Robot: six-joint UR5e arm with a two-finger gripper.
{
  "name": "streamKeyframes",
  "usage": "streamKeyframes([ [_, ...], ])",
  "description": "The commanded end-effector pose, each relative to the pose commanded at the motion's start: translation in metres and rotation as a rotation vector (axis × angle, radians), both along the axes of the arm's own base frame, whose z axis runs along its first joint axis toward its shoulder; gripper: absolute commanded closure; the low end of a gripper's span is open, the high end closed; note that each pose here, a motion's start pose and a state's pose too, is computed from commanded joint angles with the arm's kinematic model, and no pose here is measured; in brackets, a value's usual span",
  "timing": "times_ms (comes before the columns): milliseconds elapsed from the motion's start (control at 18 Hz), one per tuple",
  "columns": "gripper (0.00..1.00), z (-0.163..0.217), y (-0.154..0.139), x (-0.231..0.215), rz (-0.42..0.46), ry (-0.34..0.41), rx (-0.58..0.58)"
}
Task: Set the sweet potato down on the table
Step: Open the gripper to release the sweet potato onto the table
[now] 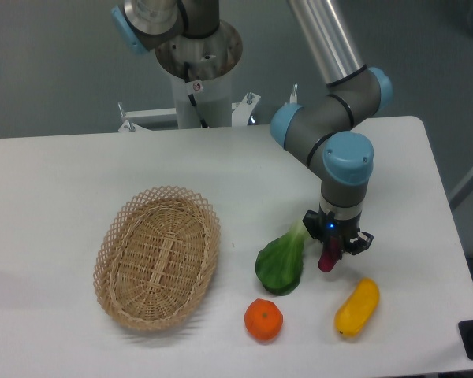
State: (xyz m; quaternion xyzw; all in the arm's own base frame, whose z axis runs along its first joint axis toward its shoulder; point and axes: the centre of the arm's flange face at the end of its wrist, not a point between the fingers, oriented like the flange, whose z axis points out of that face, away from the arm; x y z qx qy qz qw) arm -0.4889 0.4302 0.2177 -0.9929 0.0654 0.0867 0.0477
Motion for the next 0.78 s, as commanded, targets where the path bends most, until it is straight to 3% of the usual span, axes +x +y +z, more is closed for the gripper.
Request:
streamKeyframes([
  [222, 0.00, 0.015, 0.000, 0.001, 0.013, 0.017, 0.013],
  [500, 0.00, 0.058, -0.007, 0.003, 0.041, 0.071, 0.048],
  [778, 0.00, 0.117, -0.013, -0.004, -0.002, 0.169, 0.085],
])
